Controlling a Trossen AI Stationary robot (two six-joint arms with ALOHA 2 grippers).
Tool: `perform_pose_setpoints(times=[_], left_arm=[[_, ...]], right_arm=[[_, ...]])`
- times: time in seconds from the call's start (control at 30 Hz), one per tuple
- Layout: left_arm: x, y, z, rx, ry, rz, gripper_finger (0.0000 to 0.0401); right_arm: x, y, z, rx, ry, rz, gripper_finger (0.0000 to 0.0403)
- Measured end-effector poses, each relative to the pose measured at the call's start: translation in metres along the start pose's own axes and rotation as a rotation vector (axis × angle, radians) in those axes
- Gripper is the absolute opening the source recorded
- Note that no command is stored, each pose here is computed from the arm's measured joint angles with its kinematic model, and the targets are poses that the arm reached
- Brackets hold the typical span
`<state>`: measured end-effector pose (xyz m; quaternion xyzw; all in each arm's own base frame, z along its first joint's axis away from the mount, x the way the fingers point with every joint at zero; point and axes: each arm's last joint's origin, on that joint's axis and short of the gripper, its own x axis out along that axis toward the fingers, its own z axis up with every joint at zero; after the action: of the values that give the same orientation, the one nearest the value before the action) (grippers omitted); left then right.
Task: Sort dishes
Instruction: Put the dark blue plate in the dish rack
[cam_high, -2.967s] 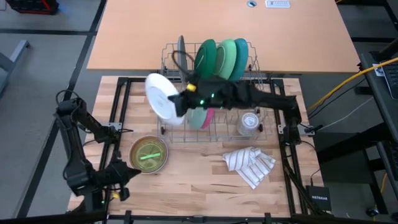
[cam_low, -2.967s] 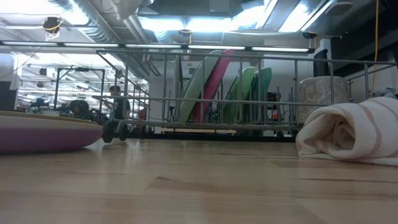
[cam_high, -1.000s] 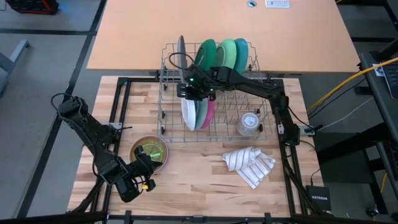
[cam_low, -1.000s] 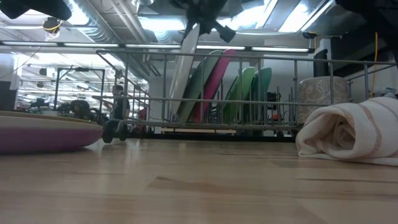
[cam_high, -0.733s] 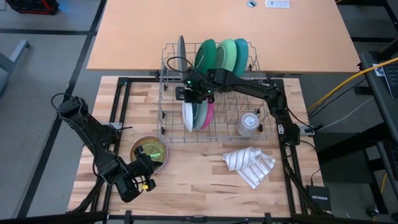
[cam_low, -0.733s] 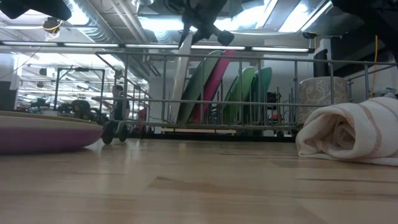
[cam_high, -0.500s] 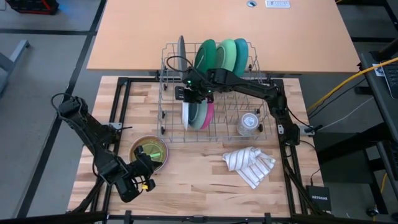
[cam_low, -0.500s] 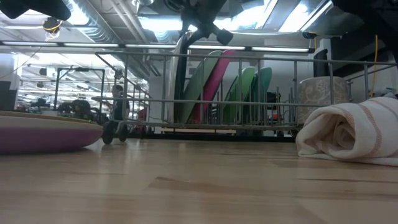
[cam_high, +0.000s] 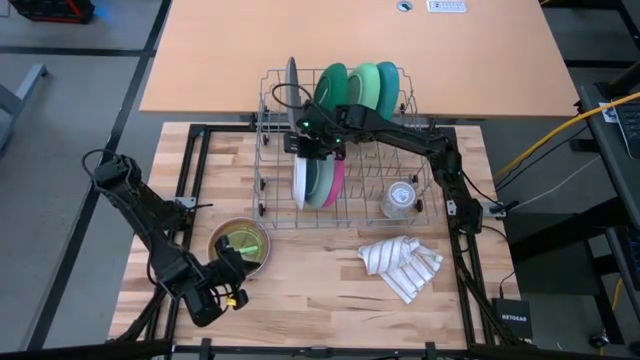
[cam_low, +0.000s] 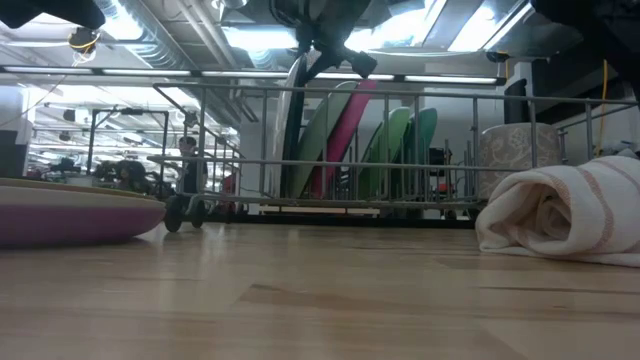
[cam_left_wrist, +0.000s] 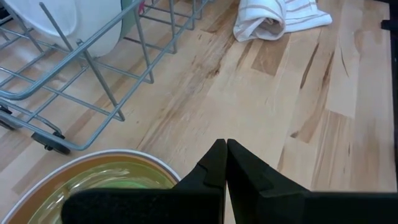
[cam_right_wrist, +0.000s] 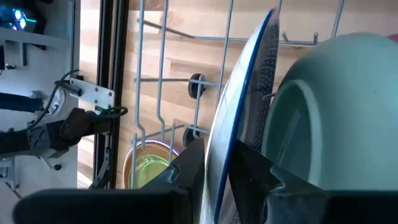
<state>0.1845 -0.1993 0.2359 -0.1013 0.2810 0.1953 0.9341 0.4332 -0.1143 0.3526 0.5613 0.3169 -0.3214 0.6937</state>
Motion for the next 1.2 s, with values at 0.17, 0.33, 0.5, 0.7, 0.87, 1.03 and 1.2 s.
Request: perform_pose_setpoints(times=[0.17, 0.33, 0.5, 0.7, 0.87, 1.03, 1.2], left_arm=[[-0.001, 0.000, -0.001, 0.003, 0.001, -0.003, 0.0000], [-0.001, 0.000, -0.001, 0.006, 0.001, -0.001, 0.0000], [-0.001, 0.000, -0.001, 0.006, 0.001, -0.001, 0.0000], [-0.001, 0.000, -0.001, 0.006, 0.001, -0.001, 0.0000], [-0.001, 0.000, -0.001, 0.006, 0.001, -0.001, 0.0000], [-0.001, 0.000, -0.001, 0.006, 0.001, -0.001, 0.0000], [-0.001, 0.000, -0.001, 0.008, 0.001, -0.001, 0.0000]], right_arm=[[-0.001, -0.003, 0.009, 0.023, 0.082, 0.036, 0.0074], [-0.002, -0.004, 0.012, 0.032, 0.177, 0.084, 0.0074], [-0.004, -0.006, 0.022, 0.048, 0.184, 0.108, 0.0074], [-0.007, -0.014, 0.039, 0.082, 0.159, 0.106, 0.0074], [-0.009, -0.020, 0.051, 0.105, 0.146, 0.106, 0.0074], [-0.011, -0.027, 0.065, 0.132, 0.160, 0.122, 0.0074], [-0.014, -0.035, 0.079, 0.152, 0.151, 0.128, 0.0074]])
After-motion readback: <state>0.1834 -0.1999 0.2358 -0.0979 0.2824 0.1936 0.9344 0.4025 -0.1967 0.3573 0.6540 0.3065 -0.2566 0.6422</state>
